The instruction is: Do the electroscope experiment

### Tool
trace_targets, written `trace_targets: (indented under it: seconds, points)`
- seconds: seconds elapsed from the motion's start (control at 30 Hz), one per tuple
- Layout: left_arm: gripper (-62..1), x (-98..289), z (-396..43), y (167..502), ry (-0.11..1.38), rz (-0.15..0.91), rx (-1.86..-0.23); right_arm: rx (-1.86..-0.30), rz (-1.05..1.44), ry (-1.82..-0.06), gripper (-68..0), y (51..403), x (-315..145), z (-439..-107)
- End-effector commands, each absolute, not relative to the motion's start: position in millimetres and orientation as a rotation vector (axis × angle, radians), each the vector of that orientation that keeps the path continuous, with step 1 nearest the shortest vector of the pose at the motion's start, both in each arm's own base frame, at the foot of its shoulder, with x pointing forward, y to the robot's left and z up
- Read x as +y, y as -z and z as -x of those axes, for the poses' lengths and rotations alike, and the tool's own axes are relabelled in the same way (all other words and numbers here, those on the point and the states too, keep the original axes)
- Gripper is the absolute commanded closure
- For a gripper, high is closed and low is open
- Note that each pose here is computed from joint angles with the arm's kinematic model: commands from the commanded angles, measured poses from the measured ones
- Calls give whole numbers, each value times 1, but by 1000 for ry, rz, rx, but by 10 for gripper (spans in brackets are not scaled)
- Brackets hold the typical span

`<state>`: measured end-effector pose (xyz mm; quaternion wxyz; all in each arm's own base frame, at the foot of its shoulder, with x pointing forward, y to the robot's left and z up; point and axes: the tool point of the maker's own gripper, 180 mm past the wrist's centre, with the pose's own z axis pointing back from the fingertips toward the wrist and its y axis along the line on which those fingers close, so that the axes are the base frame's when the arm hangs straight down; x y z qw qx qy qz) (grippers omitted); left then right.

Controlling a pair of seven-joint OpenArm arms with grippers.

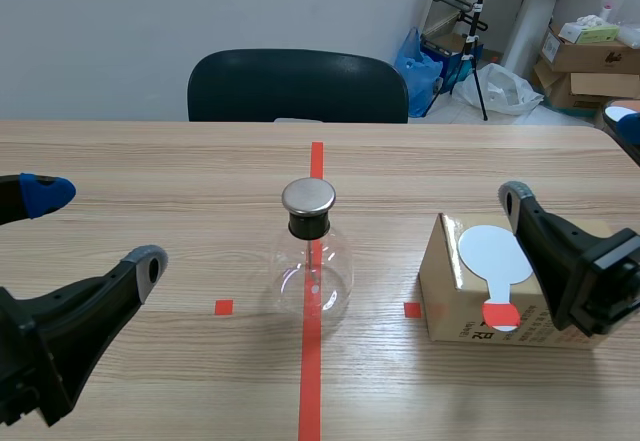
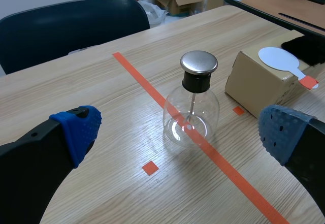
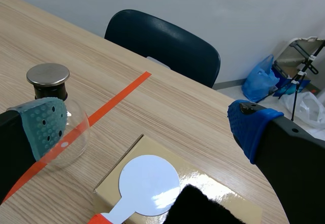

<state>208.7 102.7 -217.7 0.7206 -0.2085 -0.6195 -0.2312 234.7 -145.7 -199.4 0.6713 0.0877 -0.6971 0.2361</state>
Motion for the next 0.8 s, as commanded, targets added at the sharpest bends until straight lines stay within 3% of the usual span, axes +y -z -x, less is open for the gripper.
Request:
trace_targets:
  seconds: [0.0, 0.77]
  points:
    - [-623, 97, -210, 203, 500, 495, -1428, -1607, -199, -533, -679, 190, -146, -238]
    - [-623, 97, -209, 204, 504, 492, -1424, -1604, -211, -538, -679, 190, -144, -237]
